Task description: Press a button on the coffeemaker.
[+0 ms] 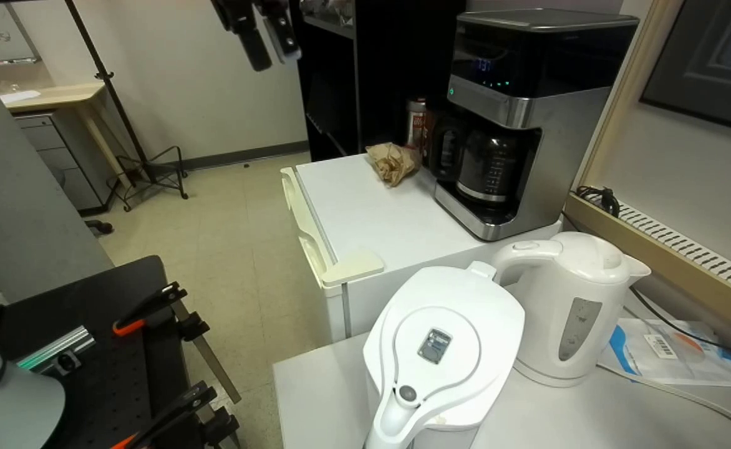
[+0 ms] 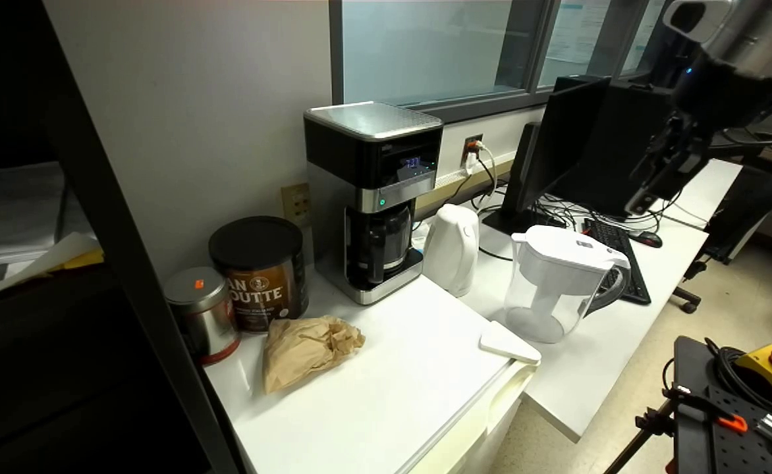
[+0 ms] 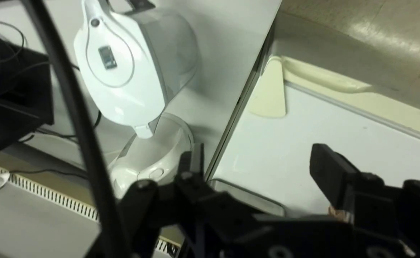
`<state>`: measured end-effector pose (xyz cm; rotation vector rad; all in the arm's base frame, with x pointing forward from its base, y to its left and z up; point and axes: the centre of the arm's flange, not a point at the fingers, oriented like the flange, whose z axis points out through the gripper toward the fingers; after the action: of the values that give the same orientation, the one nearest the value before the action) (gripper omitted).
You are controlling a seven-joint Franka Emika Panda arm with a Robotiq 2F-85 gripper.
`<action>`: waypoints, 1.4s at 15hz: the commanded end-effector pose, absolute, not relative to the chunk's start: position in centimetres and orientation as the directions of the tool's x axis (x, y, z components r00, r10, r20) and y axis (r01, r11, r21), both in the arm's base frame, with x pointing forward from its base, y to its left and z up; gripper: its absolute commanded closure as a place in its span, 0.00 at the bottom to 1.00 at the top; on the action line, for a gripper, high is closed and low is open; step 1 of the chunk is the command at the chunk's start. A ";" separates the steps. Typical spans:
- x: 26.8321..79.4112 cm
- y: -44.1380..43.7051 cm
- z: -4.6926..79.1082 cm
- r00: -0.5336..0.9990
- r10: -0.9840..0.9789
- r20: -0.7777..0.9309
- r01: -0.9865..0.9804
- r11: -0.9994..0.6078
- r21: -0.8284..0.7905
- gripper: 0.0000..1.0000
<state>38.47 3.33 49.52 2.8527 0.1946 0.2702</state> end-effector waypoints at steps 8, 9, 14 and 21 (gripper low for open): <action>49.6 1.1 43.5 0.819 0.345 0.458 0.158 -0.903 0.399 1.00; 50.6 1.0 43.1 0.805 0.356 0.474 0.156 -0.899 0.409 1.00; 54.8 0.3 41.8 0.771 0.371 0.518 0.117 -0.882 0.457 0.97; 59.2 0.8 39.7 0.776 0.343 0.529 0.087 -0.889 0.449 0.98</action>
<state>56.24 -0.10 41.14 2.5688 0.3489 0.8659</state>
